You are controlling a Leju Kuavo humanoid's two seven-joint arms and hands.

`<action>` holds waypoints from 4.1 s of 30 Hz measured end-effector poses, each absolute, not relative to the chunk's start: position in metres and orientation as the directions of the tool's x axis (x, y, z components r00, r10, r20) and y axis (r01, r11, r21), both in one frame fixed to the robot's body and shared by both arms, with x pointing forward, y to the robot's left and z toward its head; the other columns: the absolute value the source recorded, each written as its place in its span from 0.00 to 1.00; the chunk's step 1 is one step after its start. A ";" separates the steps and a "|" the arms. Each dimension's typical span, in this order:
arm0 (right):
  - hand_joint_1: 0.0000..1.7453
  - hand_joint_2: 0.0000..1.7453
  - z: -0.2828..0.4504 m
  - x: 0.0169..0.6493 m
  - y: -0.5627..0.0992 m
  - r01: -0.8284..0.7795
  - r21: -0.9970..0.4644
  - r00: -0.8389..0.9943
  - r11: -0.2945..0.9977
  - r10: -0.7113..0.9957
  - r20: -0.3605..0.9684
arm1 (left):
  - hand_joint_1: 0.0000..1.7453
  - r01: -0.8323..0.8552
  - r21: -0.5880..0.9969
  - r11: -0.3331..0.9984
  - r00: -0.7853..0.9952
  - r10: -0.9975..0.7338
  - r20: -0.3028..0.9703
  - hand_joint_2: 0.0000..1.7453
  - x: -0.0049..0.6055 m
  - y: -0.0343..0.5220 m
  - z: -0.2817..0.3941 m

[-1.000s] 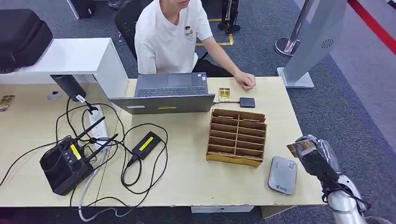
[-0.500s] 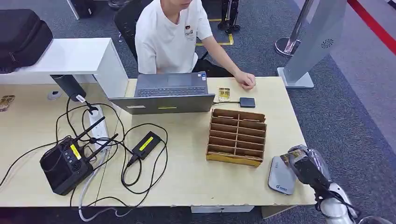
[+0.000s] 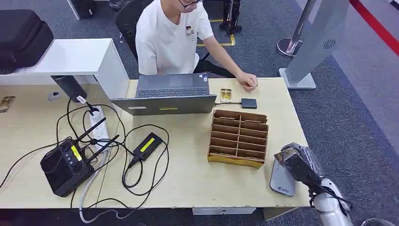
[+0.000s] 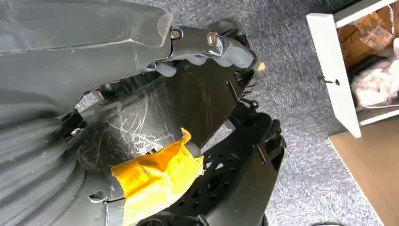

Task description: Pass the card to the sensor for recognition and then transmit it.

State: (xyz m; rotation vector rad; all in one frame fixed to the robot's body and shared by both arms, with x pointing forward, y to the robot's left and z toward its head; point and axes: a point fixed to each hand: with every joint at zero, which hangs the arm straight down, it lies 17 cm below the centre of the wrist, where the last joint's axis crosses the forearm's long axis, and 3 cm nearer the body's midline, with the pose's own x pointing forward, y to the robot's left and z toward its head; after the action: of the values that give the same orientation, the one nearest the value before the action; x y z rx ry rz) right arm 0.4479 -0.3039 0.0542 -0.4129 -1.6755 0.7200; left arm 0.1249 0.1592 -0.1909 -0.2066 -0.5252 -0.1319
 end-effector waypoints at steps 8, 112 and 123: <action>1.00 1.00 0.159 0.504 -0.287 0.017 -0.686 -0.389 0.728 0.637 0.666 | 0.00 0.203 -0.163 0.966 0.837 -0.084 0.541 1.00 0.141 0.155 -0.186; 0.00 1.00 0.199 0.378 -0.196 0.286 -0.804 -0.627 0.521 0.736 0.254 | 0.00 0.242 -0.103 0.965 0.840 -0.155 0.520 1.00 0.115 0.171 -0.197; 0.00 1.00 0.152 0.373 -0.194 0.200 -0.855 -0.591 0.478 0.755 0.283 | 0.00 0.226 -0.101 0.969 0.833 -0.139 0.535 1.00 0.124 0.172 -0.194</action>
State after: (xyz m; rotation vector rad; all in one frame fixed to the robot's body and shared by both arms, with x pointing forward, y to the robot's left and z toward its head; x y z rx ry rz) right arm 0.3728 -0.1936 0.1517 -0.7870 -2.0625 1.0751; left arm 0.1238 0.1719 -0.1941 -0.1628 -0.5534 -0.1940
